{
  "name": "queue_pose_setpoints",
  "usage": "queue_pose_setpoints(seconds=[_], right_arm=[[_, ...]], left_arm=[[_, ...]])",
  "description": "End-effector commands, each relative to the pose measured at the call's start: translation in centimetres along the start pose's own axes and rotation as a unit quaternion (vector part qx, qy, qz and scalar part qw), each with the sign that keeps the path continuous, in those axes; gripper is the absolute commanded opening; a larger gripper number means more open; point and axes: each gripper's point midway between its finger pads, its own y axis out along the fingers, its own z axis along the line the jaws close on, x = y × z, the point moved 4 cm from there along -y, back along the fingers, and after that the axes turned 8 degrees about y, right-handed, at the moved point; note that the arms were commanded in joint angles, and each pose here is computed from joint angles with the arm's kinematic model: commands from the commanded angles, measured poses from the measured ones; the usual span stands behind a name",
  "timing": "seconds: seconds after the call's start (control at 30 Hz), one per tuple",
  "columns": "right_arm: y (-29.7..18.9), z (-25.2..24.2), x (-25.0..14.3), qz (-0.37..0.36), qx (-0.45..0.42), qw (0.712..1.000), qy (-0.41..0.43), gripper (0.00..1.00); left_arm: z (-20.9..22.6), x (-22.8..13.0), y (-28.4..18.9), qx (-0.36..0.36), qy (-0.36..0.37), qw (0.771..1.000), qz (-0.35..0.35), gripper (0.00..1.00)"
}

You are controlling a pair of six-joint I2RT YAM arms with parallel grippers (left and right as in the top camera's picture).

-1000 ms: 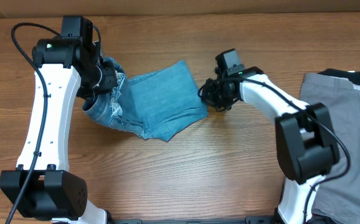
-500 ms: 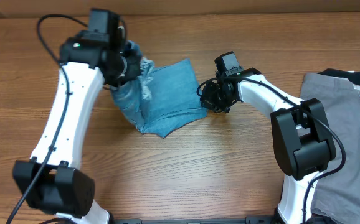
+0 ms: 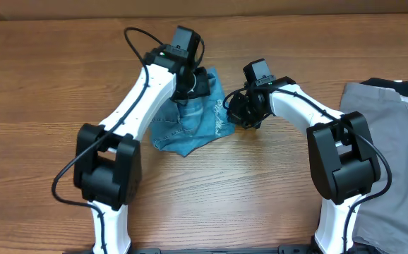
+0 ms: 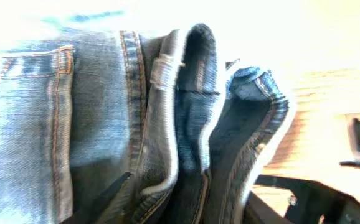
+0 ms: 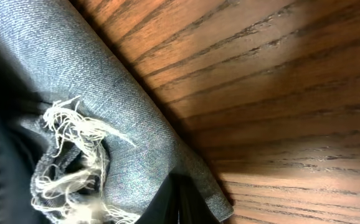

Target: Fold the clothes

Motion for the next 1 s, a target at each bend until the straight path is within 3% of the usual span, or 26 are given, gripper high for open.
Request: queue_pose_setpoints(seconds=[0.0, 0.1, 0.3, 0.57, 0.67, 0.83, 0.9, 0.97], right_arm=[[1.7, -1.7, -0.5, 0.016, -0.034, 0.999, 0.013, 0.06], [1.6, -1.7, -0.8, 0.026, -0.031, 0.999, 0.013, 0.14], [0.8, -0.9, -1.4, 0.044, -0.01, 0.998, -0.035, 0.2], [-5.5, 2.3, -1.7, -0.02, 0.031, 0.99, -0.136, 0.35], [-7.2, 2.9, -1.9, -0.038, 0.04, 0.988, -0.145, 0.35], [-8.0, 2.4, -2.7, -0.03, 0.028, 0.989, -0.139, 0.35], [-8.1, 2.3, -2.8, -0.027, 0.026, 0.99, -0.138, 0.38], [-8.1, 2.6, -2.5, -0.033, 0.032, 0.989, -0.142, 0.4]], left_arm=[[0.0, -0.5, 0.5, -0.015, -0.022, 0.999, 0.019, 0.54], [1.0, 0.4, -0.9, -0.012, -0.037, 0.999, 0.012, 0.5], [3.2, 3.8, -6.6, -0.031, -0.049, 0.997, -0.043, 0.52], [4.6, 5.6, -12.7, -0.036, -0.037, 0.993, -0.104, 0.71], [4.5, 5.5, -13.0, -0.034, -0.018, 0.994, -0.106, 0.72], [5.3, 3.8, -12.4, -0.008, 0.005, 0.998, -0.063, 0.5], [6.0, 2.7, -12.1, 0.018, 0.006, 0.999, -0.038, 0.36], [7.2, 1.6, -11.6, 0.056, -0.001, 0.998, -0.015, 0.31]])
